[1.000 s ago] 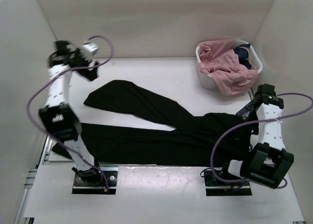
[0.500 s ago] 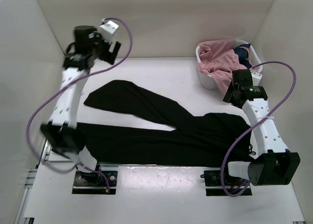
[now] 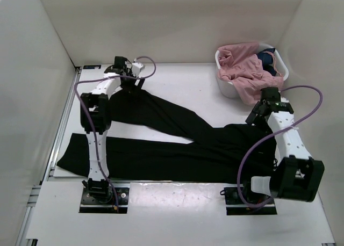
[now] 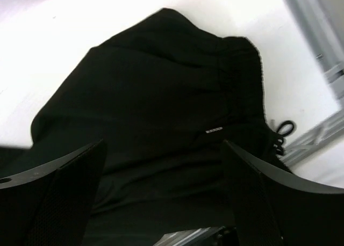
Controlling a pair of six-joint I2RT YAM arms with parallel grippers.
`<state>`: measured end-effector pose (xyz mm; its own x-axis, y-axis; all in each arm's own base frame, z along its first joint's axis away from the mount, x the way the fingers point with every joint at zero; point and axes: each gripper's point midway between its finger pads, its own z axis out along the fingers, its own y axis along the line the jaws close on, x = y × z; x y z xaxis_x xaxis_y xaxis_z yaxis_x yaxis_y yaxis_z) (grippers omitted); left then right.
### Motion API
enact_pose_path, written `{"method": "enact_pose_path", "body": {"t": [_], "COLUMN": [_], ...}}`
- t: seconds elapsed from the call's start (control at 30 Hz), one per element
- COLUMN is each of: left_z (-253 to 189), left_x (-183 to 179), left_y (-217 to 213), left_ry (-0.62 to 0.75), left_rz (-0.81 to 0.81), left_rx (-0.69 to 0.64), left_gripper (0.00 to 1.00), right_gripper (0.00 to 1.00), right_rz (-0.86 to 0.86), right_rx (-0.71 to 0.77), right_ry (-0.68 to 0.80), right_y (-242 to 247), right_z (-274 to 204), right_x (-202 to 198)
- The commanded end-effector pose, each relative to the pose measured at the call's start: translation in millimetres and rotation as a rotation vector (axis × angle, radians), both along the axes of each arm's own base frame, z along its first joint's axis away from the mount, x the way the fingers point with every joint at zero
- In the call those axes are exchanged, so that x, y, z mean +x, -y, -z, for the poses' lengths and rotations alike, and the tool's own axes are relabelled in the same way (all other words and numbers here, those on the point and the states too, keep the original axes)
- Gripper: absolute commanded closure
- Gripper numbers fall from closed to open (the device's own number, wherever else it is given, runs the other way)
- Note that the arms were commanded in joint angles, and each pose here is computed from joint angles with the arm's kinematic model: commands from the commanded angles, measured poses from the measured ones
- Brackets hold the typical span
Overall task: Fold and stack the trousers
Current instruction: Flatten the trousers out
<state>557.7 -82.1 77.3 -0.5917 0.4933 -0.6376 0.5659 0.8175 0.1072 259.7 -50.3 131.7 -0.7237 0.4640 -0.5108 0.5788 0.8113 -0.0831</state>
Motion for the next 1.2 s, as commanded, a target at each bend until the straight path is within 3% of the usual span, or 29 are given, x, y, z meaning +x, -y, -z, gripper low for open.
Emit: {"method": "enact_pose_path", "body": {"t": [0.0,0.33,0.47,0.53,0.6,0.63,0.73,0.9,0.97,1.0,1.17], "left_z": [-56,30,42,40,37,37,2,-135,-150,-142,-54], "left_x": [27,9,-23,-38,-59,-67,-71,-64,-82,-111,-231], "left_y": [-20,-55,-51,-47,-48,-51,-62,-75,-80,-87,-99], "left_ry": [0.124,-0.028,-0.086,-0.100,-0.120,-0.136,-0.070,0.241,0.274,0.248,0.035], "left_rz": [-0.050,-0.084,-0.013,0.020,0.021,0.026,-0.005,-0.021,0.018,0.012,0.037], "left_rx": [0.030,0.177,0.171,0.158,0.159,0.174,0.227,0.304,0.355,0.386,0.410], "left_gripper": [0.02,0.00,0.17,0.36,0.66,0.71,0.78,0.79,0.79,0.78,0.75], "right_gripper": [0.10,0.10,0.13,0.19,0.33,0.35,0.48,0.75,0.75,0.75,0.77], "right_rz": [0.051,0.162,0.226,0.266,0.275,0.277,0.279,0.275,0.266,0.265,0.213], "right_rx": [0.190,0.264,0.288,0.292,0.291,0.295,0.296,0.304,0.302,0.300,0.304], "right_ry": [-0.001,-0.116,-0.176,-0.205,-0.195,-0.217,-0.228,-0.218,-0.221,-0.212,-0.185], "right_y": [-5,15,17,19,22,20,20,19,19,18,13], "right_z": [26,81,103,116,121,126,132,130,129,129,122], "right_x": [12,22,16,7,9,3,3,5,2,1,0]}}
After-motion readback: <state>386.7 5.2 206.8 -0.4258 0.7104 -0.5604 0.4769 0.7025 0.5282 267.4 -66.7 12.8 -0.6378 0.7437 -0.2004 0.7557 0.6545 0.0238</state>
